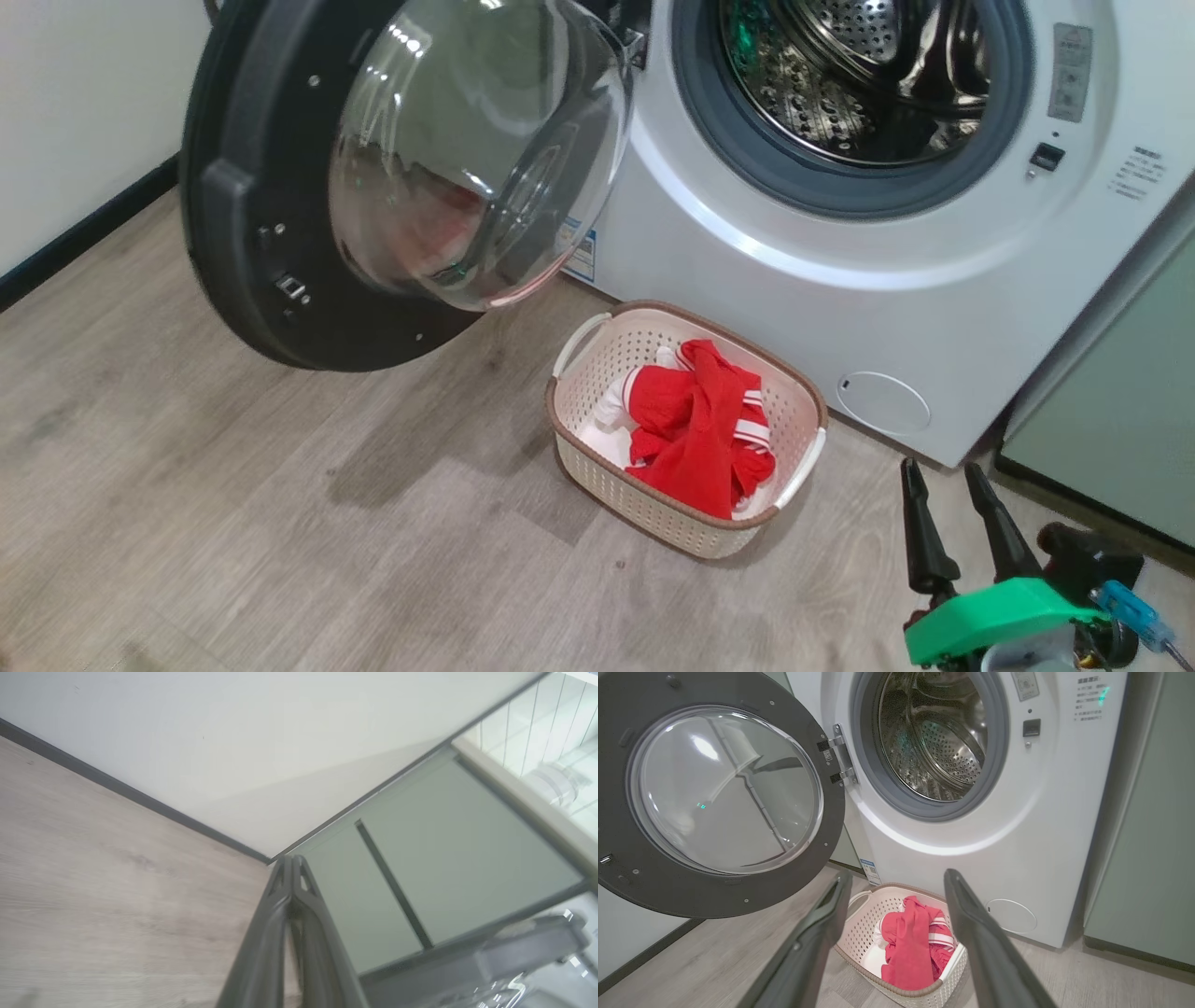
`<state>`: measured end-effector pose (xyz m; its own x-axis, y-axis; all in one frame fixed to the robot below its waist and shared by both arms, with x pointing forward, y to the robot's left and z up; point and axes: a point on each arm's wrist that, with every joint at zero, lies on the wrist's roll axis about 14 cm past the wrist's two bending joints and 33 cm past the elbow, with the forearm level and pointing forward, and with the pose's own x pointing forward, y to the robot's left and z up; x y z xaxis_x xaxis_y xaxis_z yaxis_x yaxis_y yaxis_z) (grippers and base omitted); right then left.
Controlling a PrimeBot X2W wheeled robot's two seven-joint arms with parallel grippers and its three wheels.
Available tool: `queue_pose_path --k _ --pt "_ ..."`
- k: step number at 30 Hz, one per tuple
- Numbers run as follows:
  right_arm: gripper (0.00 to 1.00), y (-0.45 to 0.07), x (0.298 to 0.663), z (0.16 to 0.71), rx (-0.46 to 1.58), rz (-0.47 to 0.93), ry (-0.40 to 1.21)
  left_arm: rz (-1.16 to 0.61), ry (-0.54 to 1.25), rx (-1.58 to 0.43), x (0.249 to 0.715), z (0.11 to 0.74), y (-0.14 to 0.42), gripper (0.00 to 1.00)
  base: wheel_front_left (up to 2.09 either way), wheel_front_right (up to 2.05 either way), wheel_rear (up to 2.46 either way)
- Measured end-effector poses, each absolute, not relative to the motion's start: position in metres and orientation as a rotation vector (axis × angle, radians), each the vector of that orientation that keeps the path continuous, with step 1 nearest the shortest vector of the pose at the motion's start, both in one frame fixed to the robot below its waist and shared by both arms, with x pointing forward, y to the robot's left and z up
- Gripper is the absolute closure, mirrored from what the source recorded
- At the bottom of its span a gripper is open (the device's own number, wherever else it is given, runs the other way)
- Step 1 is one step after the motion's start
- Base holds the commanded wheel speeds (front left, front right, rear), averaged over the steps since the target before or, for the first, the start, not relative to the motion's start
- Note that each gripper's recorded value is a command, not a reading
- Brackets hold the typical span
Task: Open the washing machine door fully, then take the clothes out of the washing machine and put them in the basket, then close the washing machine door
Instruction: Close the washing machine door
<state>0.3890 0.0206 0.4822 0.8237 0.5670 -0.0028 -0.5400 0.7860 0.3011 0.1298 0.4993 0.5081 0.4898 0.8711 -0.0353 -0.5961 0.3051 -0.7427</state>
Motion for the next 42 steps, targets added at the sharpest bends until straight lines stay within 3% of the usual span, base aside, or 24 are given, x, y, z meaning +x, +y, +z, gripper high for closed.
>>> queue_pose_path --k 10,15,21,33,42 --pt "0.00 0.001 0.391 0.471 0.304 0.541 0.117 0.953 -0.651 -1.300 0.148 0.554 0.567 1.00 0.00 0.00 0.00" --pt "0.00 -0.008 0.391 0.467 0.295 0.525 0.122 0.853 -0.586 -1.464 0.183 0.575 0.571 1.00 0.00 0.00 0.00" --pt "0.00 -0.018 0.396 0.461 0.283 0.512 0.131 0.722 -0.380 -1.489 0.232 0.575 0.543 1.00 0.00 0.00 0.00" --pt "0.00 -0.045 0.419 0.443 0.255 0.465 0.154 0.614 -0.207 -1.467 0.313 0.578 0.490 1.00 0.00 0.00 0.00" --pt "0.00 -0.061 0.428 0.433 0.253 0.424 0.169 0.566 -0.086 -1.438 0.349 0.568 0.458 1.00 0.00 0.00 0.00"
